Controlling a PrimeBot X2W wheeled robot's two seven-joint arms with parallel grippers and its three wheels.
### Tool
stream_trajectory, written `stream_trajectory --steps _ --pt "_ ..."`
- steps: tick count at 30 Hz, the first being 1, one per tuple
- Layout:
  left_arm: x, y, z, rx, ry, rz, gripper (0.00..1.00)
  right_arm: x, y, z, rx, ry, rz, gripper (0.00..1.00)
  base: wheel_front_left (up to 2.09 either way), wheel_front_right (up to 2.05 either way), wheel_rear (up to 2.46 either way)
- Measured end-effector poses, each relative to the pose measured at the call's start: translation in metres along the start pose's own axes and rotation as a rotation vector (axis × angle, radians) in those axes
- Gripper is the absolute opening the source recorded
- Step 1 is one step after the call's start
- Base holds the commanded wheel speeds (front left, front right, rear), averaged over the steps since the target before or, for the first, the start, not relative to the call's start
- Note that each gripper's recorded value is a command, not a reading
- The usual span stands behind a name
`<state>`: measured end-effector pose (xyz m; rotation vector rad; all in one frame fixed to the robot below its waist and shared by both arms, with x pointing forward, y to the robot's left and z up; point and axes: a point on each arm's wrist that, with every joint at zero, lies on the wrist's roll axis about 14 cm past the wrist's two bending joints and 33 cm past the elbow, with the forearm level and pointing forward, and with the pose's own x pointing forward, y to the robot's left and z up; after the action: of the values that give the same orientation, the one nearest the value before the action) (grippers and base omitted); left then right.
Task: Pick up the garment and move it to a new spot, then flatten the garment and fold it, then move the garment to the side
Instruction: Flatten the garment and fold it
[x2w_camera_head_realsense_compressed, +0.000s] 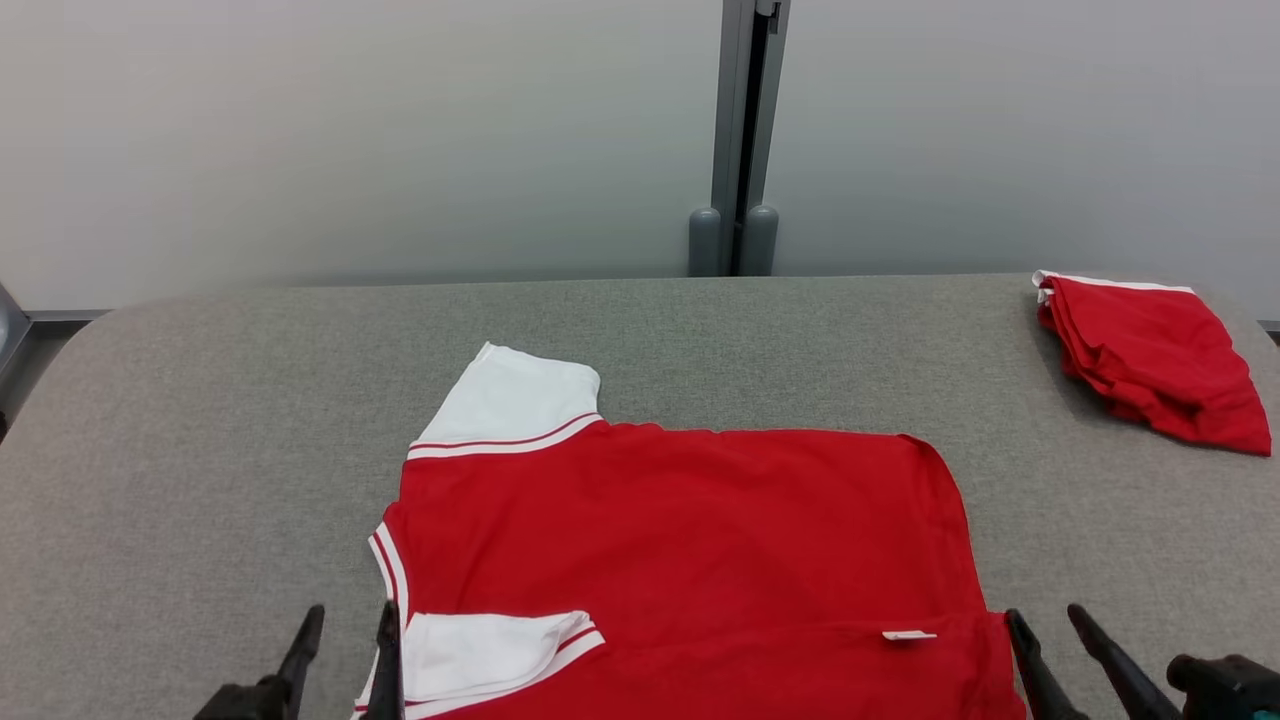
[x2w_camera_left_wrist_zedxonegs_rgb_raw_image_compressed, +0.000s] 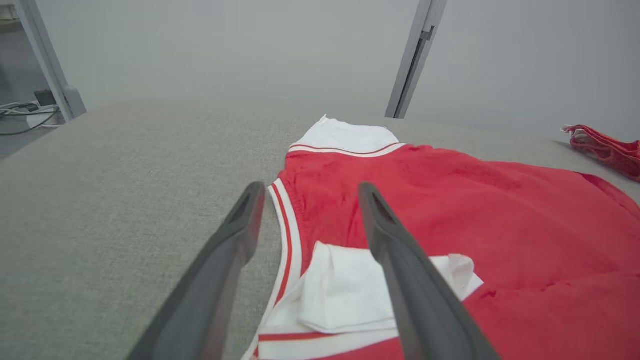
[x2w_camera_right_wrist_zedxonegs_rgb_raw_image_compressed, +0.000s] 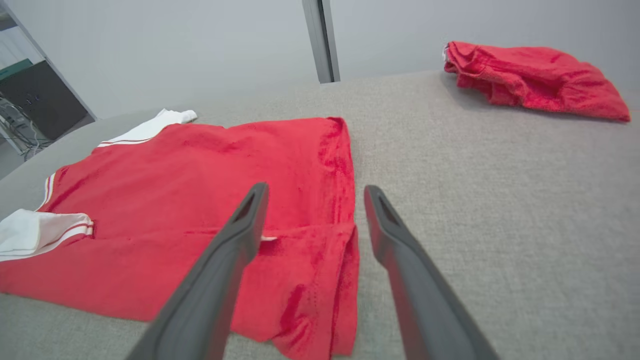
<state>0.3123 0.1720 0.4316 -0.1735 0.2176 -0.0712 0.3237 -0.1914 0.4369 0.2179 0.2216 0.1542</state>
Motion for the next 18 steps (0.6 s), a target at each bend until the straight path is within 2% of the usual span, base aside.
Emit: stream_trajectory --steps 4,8,18 --pt "0.014 -0.008 0.045 0.033 -0.147 -0.010 1.00 0.007 0.002 0.031 -0.039 -0.122 -0.001 1.00 0.00 0.00 0.00" --pt "0.018 -0.013 0.071 0.066 -0.239 -0.012 1.00 0.011 0.007 0.056 -0.074 -0.218 -0.002 1.00 0.00 0.00 0.00" --pt "0.028 -0.013 0.093 0.126 -0.317 -0.002 1.00 0.015 0.013 0.083 -0.105 -0.327 -0.045 1.00 0.00 0.00 0.00"
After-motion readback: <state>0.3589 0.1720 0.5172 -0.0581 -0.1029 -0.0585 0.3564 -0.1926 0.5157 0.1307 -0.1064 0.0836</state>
